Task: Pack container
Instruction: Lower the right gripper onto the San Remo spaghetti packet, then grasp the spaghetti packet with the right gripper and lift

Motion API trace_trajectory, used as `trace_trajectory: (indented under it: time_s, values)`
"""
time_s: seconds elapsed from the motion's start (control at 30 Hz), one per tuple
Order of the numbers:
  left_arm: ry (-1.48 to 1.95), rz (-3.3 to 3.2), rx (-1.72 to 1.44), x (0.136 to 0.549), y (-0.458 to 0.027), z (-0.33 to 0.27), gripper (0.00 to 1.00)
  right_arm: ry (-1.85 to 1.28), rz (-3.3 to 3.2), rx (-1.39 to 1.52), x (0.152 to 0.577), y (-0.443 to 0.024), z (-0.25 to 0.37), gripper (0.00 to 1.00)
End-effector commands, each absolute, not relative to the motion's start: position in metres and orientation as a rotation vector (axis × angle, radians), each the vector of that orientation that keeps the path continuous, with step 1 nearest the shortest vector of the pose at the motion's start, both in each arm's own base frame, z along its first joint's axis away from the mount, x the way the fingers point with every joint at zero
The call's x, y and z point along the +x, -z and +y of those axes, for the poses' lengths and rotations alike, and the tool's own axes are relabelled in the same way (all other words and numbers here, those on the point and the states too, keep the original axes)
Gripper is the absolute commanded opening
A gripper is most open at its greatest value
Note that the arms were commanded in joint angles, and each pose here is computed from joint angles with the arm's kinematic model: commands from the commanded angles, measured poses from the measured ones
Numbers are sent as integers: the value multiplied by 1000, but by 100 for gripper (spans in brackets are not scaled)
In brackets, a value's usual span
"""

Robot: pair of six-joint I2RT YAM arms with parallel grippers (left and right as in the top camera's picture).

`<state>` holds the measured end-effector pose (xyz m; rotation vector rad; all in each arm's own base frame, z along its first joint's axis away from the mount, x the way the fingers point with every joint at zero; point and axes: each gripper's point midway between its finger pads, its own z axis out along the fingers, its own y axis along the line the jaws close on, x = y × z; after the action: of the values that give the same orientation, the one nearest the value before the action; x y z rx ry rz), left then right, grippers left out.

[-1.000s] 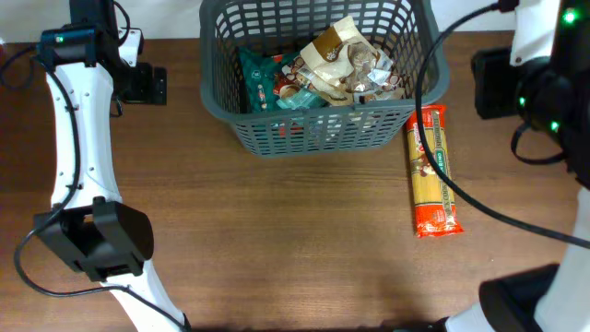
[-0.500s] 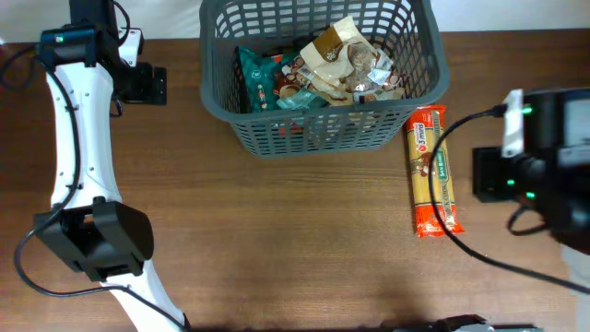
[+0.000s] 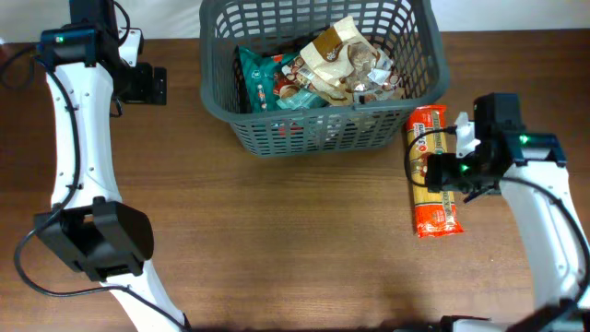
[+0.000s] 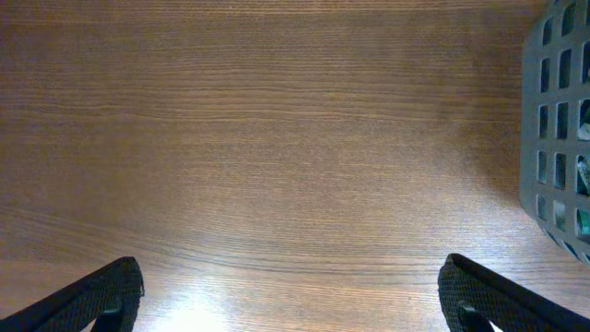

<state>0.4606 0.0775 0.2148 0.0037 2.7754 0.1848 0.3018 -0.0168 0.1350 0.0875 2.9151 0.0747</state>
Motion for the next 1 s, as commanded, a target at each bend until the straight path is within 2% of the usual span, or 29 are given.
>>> trace_trajectory:
  time_s: [0.0,0.2,0.63,0.97]
  values:
    - [-172,2780,-10,461,-212,78,99,-155,2941,53,306,-120,-18,88]
    - [-172,2780,-10,461,-212,78,99,-182,3045,21,306,-87,-19,94]
    - [-172,2780,-10,461,-212,78,99,-119,3166,-8,301,-34,-30,95]
    - [-172,2780,-10,461,-212,78,99,-114,3162,30,294,-12,-30,94]
